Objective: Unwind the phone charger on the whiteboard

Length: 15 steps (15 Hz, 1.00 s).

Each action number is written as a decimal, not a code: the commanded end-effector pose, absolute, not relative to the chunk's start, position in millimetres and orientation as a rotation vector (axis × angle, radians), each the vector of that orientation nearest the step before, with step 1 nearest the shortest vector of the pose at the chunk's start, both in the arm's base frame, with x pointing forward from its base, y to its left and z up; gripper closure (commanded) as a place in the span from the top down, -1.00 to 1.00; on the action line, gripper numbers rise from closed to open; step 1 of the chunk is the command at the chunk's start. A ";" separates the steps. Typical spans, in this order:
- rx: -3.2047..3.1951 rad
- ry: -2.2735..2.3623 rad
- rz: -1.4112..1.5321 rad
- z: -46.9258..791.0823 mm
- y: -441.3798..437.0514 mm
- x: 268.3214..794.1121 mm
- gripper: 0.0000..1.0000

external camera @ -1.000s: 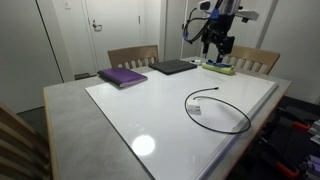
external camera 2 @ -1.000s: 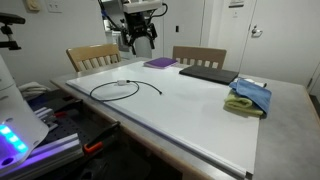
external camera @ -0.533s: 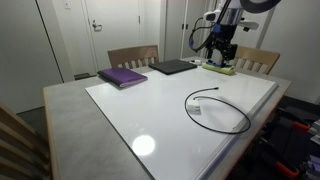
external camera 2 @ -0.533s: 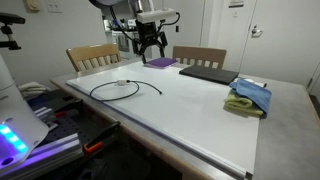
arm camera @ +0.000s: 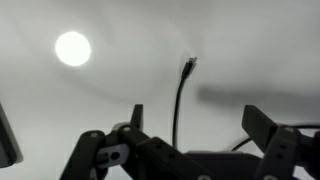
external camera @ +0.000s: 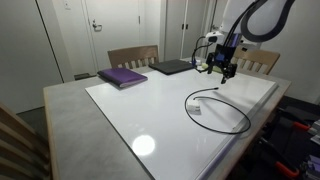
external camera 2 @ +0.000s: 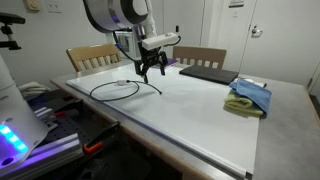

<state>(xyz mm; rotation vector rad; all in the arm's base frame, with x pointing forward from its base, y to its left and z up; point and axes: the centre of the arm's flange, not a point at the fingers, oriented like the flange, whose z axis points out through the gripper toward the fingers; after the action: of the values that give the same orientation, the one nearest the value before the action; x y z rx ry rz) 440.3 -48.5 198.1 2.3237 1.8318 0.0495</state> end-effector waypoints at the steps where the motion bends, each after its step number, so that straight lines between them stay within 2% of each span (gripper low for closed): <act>1: 2.267 1.917 0.060 157.1 -57.6 434.5 1.00; 15: 2.342 1.874 -0.011 121.0 -80.6 442.2 1.00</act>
<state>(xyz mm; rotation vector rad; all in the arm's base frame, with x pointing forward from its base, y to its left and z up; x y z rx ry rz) 433.4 -72.8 137.5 2.3510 1.8690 0.0000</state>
